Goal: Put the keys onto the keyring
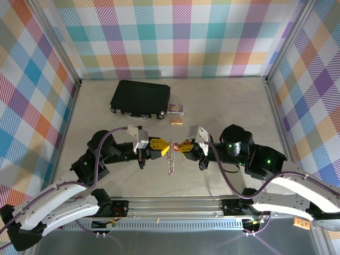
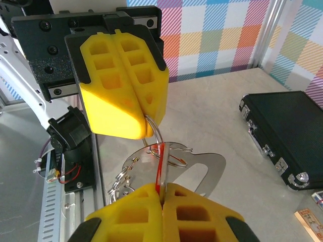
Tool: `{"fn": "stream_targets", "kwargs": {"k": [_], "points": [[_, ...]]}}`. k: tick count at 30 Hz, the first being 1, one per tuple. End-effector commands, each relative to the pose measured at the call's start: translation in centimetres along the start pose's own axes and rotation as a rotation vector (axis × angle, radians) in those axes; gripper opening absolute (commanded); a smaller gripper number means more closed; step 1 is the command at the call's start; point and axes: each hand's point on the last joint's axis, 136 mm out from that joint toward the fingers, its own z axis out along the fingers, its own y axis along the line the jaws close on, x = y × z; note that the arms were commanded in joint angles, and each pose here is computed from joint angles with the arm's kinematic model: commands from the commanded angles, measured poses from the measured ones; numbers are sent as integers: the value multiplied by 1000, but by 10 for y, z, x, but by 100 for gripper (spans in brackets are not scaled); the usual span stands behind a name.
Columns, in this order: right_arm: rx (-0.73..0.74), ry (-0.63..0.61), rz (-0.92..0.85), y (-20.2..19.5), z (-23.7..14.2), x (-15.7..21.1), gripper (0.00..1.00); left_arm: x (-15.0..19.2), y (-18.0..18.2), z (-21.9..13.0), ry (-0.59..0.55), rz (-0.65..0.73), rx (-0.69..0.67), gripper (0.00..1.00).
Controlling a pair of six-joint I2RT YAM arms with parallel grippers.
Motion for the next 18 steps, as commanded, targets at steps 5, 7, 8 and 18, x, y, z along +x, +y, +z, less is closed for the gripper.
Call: {"fn": "stream_targets", "kwargs": {"k": [5, 7, 8, 18], "points": [[-14, -50, -32, 3, -3, -20, 0, -5, -8, 3, 15, 10, 50, 0], [-15, -47, -31, 3, -2, -20, 0, -5, -11, 3, 21, 2, 68, 0], [-14, -48, -32, 3, -2, -20, 0, -4, -12, 4, 27, -3, 80, 0], [-17, -69, -53, 5, -8, -22, 0, -1, -13, 5, 60, -19, 89, 0]]}}
